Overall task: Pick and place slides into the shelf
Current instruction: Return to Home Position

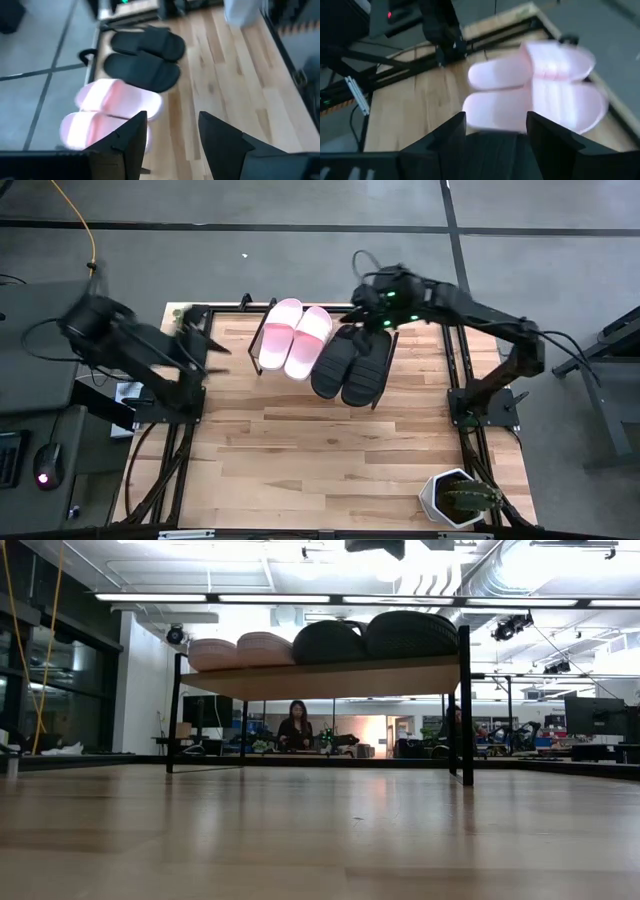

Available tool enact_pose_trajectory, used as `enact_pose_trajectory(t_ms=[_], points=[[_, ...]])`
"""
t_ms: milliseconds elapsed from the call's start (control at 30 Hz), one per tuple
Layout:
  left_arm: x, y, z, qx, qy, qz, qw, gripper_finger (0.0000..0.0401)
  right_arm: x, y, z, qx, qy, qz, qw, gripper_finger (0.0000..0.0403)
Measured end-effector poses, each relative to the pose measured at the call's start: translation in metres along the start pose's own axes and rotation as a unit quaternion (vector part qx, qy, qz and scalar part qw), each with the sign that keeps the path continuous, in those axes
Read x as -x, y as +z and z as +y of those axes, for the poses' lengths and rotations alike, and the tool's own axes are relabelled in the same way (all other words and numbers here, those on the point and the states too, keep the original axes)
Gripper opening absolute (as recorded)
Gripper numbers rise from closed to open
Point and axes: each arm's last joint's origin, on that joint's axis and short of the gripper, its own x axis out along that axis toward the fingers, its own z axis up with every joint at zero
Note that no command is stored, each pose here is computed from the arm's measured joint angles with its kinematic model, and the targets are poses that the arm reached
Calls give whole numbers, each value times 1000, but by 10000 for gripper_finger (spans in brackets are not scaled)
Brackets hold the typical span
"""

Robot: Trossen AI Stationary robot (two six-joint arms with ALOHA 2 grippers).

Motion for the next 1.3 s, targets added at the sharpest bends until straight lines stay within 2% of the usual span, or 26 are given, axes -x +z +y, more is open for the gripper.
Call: enact_pose_trajectory(t_ms=[200,333,433,600,700,900,1167,1300], points=[[46,-38,30,56,24,-74,995,166,61,2,12,67,13,-67,995,197],[62,-64,41,96,46,-132,985,166,105,-5,18,100,15,-100,990,197],[57,-79,40,105,50,-163,980,166,132,-13,21,115,14,-116,986,197],[28,-100,29,84,53,-183,978,166,168,-30,23,129,17,-164,978,197],[15,-104,24,84,77,-204,972,166,184,-46,22,131,13,-186,974,197],[6,-98,19,82,83,-240,964,166,206,-78,20,127,18,-247,960,197],[-13,-106,13,74,117,-207,968,166,202,-133,9,123,6,-292,949,197],[-20,-112,15,101,151,-195,964,166,202,-148,5,119,-9,-326,938,197]])
